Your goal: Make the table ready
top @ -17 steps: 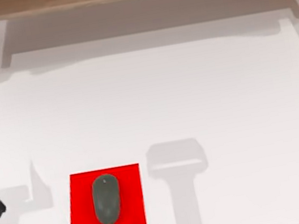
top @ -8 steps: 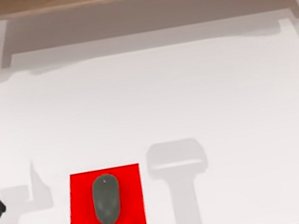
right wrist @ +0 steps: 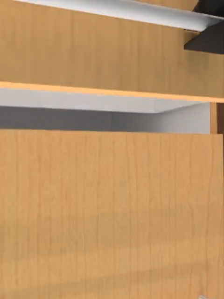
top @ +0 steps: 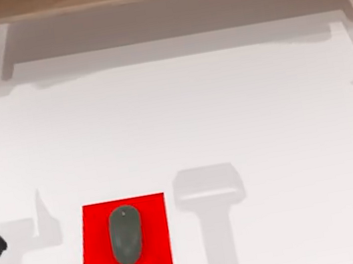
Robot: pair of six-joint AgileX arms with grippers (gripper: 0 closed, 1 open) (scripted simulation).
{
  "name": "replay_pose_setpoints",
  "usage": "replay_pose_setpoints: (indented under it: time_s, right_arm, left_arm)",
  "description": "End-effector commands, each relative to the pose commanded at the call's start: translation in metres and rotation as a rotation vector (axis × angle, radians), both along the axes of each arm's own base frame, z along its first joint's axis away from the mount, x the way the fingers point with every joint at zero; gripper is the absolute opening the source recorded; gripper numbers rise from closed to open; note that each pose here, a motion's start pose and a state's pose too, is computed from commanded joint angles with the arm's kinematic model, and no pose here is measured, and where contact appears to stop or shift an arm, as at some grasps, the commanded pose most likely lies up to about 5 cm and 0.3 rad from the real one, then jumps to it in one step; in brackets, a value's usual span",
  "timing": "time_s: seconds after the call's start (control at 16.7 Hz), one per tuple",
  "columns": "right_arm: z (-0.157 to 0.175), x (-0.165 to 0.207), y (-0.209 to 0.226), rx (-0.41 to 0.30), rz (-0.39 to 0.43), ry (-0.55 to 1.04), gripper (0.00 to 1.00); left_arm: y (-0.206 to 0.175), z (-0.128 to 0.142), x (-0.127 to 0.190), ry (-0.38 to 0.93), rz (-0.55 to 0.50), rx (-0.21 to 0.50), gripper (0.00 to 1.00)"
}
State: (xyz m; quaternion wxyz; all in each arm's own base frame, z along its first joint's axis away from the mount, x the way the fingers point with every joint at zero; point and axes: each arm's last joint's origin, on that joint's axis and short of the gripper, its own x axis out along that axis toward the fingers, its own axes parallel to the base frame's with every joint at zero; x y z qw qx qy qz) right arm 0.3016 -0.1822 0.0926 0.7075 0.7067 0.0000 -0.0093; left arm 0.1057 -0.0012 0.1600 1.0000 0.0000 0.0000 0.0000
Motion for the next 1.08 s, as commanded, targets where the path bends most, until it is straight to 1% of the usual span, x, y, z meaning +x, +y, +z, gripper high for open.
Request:
replay_pose_setpoints:
  time_s: [0.12,0.42,0.84,0.96,1.08]
  right_arm:
    - [0.0,0.009,0.001,0.002,0.0,0.002,0.0]
    - [-0.001,0.011,-0.001,0.0,-0.007,0.006,0.0]
    - [-0.002,0.061,-0.002,0.002,-0.007,0.008,0.0]
    - [-0.002,0.069,-0.001,0.001,-0.005,0.009,0.0]
    - [-0.002,0.07,-0.001,0.001,-0.005,0.009,0.0]
  left_arm:
    - [0.0,0.0,0.0,0.0,0.0,0.0,1.0]
    - [0.0,0.0,0.0,0.0,0.0,0.0,1.0]
    - [0.0,0.0,0.0,0.0,0.0,0.0,1.0]
    - [0.0,0.0,0.0,0.0,0.0,0.0,1.0]
    - [0.0,0.0,0.0,0.0,0.0,0.0,1.0]
